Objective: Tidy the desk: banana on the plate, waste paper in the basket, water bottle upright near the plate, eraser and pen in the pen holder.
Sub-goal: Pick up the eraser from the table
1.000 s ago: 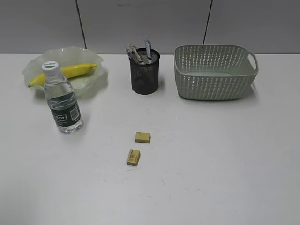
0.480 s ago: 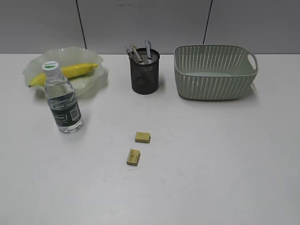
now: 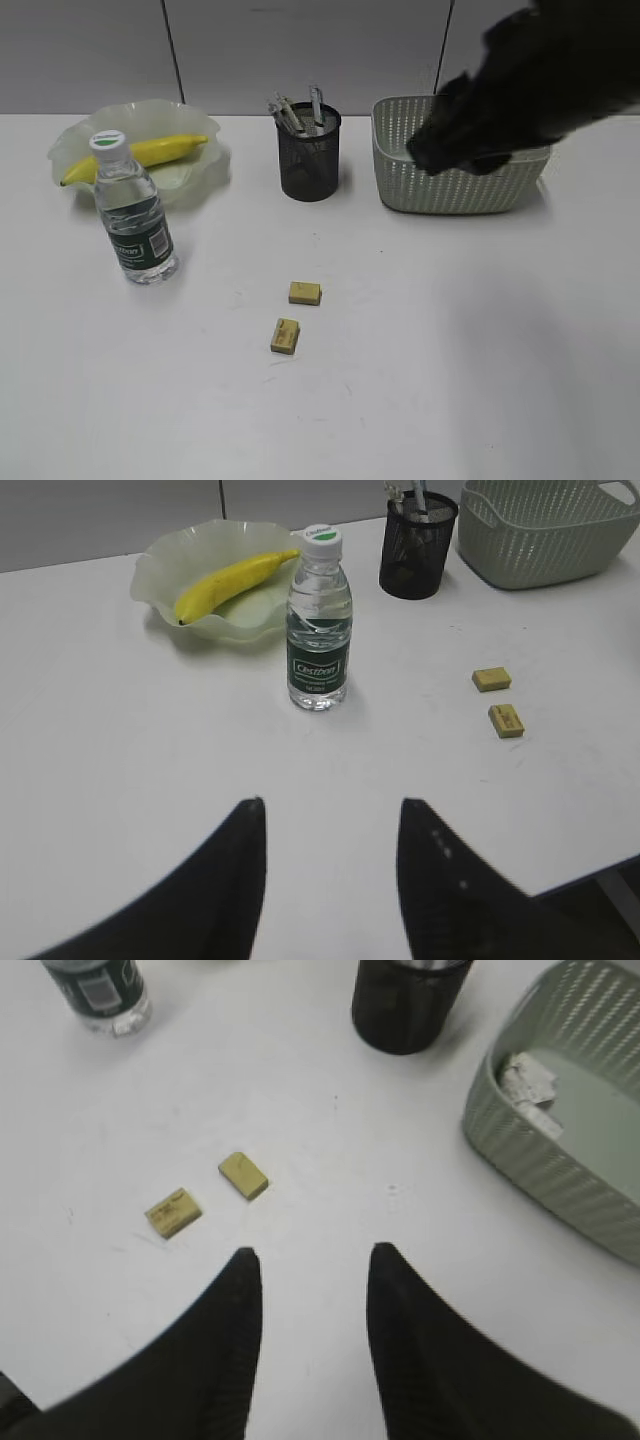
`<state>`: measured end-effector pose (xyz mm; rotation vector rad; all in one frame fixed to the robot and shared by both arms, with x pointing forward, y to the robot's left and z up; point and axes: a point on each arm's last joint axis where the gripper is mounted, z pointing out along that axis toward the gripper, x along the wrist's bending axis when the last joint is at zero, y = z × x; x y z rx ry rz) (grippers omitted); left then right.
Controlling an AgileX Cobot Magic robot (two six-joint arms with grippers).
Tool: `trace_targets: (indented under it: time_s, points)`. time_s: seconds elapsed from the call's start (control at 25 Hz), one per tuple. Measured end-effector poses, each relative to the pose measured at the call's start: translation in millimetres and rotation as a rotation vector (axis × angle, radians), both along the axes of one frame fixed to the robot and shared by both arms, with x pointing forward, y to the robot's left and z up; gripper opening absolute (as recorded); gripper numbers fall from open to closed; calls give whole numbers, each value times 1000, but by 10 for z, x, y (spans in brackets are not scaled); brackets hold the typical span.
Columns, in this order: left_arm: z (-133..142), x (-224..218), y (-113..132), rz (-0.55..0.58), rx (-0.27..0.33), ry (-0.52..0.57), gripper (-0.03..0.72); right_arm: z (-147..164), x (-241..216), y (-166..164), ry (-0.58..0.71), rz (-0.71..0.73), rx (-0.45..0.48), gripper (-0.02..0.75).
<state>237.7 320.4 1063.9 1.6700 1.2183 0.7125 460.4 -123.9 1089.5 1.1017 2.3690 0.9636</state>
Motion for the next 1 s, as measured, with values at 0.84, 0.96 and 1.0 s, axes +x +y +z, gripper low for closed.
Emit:
trace_targets:
  time_s: [0.84,0.96,1.0]
  points:
    - [0,-1,-1,-3,3,-1,319,-1508,800,1673,748,-193,-312,437]
    - [0,-1,-1,-3,3,-1,317,-1764,796,1709,811,-272,-316,461]
    - [0,-1,-1,-3,3,-1,316,-1817,790,1714,832,-290,-316,463]
